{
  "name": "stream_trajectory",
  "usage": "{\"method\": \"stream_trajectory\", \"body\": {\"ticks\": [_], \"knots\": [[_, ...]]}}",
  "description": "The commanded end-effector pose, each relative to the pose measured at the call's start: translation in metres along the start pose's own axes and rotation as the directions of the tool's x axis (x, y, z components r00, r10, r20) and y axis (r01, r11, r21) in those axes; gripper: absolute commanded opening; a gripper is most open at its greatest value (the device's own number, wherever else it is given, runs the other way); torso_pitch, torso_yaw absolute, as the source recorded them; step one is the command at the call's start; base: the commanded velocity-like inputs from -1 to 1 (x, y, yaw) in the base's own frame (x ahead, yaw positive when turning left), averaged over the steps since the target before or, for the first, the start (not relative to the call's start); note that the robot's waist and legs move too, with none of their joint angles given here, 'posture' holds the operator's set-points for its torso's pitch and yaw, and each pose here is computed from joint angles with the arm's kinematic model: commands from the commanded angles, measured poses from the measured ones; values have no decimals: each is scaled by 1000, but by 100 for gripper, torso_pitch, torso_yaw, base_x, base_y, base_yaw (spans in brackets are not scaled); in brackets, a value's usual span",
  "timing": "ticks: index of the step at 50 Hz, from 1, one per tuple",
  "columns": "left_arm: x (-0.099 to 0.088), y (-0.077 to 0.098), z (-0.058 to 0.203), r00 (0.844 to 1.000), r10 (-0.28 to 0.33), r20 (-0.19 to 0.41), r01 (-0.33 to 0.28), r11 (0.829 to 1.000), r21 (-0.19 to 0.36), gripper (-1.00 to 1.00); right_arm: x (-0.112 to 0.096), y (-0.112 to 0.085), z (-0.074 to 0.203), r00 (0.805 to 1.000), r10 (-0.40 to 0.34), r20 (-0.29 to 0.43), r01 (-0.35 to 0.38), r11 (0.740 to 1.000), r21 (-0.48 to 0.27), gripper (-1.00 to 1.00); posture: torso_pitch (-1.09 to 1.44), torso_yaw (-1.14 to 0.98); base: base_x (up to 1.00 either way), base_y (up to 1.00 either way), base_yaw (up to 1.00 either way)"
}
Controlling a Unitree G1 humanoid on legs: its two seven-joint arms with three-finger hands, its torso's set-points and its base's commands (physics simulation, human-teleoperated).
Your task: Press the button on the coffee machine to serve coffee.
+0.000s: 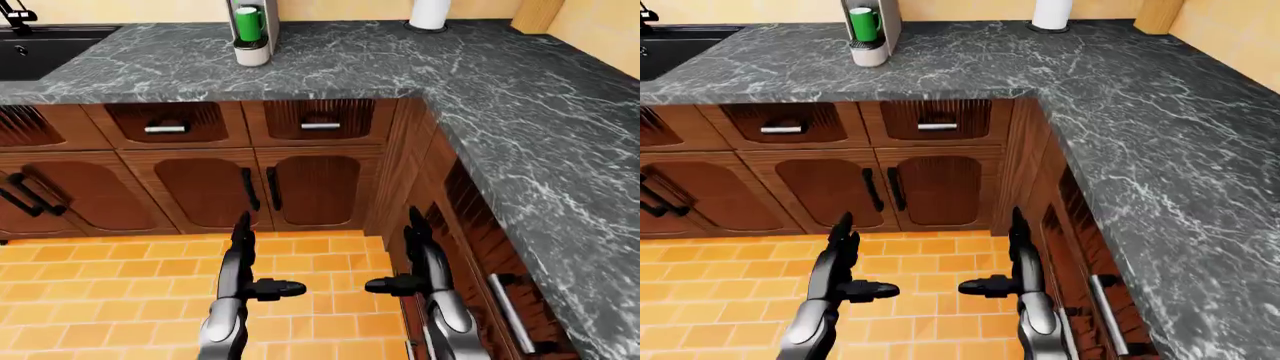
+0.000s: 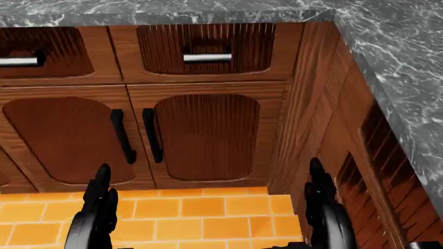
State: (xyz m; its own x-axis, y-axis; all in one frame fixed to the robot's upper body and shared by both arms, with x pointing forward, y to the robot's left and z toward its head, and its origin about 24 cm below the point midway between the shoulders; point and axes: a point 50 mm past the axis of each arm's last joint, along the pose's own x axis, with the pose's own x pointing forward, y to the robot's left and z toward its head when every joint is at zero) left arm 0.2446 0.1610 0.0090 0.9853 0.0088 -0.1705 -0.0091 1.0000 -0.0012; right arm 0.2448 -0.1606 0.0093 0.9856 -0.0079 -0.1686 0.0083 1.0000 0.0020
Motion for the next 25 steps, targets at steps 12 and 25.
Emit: {"method": "stream_trajectory", "body": {"ticks": [12,25], "knots": [[3,-1,33,985,-16,173,15,1000,9,100,1,-1,38,979,-5,204,9,1000,-20,100,0,0,0,0,0],[4,-1,32,989,-28,144,28,1000,-3,100,1,-1,48,979,-8,205,17,999,-43,100,0,0,0,0,0]]}}
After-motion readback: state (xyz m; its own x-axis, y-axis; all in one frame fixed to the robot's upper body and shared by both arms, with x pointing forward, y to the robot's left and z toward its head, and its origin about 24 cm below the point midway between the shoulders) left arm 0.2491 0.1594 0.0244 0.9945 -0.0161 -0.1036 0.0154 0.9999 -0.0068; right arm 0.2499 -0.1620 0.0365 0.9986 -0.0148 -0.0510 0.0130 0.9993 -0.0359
